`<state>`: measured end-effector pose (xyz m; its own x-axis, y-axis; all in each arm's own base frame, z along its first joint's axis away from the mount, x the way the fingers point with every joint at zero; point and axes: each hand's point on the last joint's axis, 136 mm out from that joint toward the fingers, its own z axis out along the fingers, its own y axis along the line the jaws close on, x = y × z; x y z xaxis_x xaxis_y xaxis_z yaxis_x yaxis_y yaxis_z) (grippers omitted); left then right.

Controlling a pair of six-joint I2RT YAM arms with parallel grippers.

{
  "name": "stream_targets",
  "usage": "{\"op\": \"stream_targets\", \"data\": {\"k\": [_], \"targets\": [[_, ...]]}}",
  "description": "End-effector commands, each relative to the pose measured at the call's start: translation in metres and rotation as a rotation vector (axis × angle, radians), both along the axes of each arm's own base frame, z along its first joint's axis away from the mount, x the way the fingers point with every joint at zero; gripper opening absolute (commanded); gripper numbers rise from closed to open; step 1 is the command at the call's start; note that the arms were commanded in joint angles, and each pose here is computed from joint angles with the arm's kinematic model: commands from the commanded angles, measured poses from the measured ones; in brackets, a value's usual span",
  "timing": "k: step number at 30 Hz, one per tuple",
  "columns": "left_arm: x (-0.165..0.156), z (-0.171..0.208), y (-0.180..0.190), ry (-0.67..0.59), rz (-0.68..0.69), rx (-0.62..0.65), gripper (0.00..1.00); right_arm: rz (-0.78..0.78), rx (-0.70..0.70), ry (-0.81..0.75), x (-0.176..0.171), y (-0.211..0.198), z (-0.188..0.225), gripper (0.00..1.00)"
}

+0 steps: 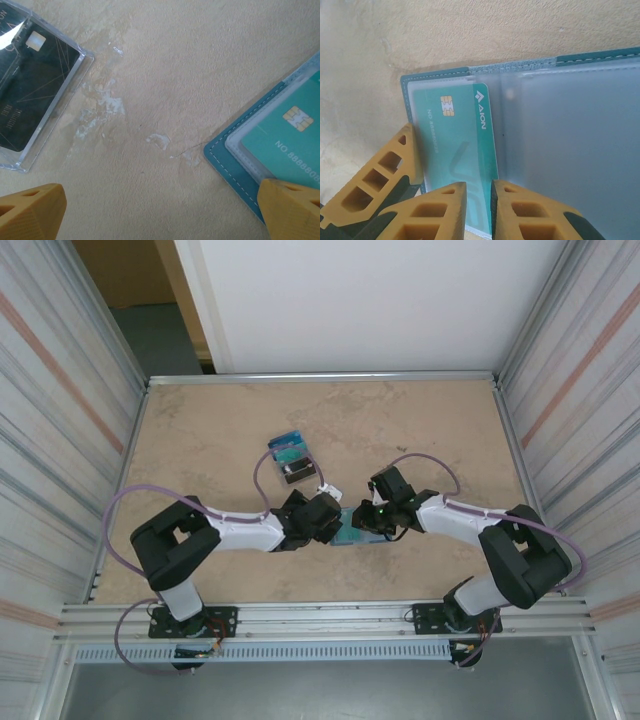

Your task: Take the credit cards out of the card holder

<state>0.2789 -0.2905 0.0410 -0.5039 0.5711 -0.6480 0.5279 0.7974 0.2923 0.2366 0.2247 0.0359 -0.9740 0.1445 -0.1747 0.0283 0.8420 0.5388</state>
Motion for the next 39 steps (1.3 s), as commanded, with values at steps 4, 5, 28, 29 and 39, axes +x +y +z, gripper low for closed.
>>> {"op": "stream_targets", "data": {"k": [4, 5, 28, 29, 39], "targets": [[0.002, -0.001, 0.002, 0.009, 0.023, 0.019, 0.99, -0.030, -0.026, 0.027, -0.001, -0.010, -0.011, 0.20], [0.002, -0.002, 0.002, 0.012, 0.023, 0.023, 0.99, -0.032, -0.027, 0.028, -0.001, -0.010, -0.011, 0.20], [0.000, -0.009, 0.005, 0.029, 0.022, 0.053, 0.99, -0.022, 0.093, 0.055, -0.001, -0.002, -0.019, 0.17], [0.000, -0.009, 0.005, 0.031, 0.020, 0.053, 0.99, -0.019, 0.104, 0.051, -0.001, -0.001, -0.017, 0.17], [-0.001, -0.010, 0.006, 0.038, 0.021, 0.059, 0.99, -0.011, 0.133, 0.041, -0.002, 0.000, -0.011, 0.15]]}}
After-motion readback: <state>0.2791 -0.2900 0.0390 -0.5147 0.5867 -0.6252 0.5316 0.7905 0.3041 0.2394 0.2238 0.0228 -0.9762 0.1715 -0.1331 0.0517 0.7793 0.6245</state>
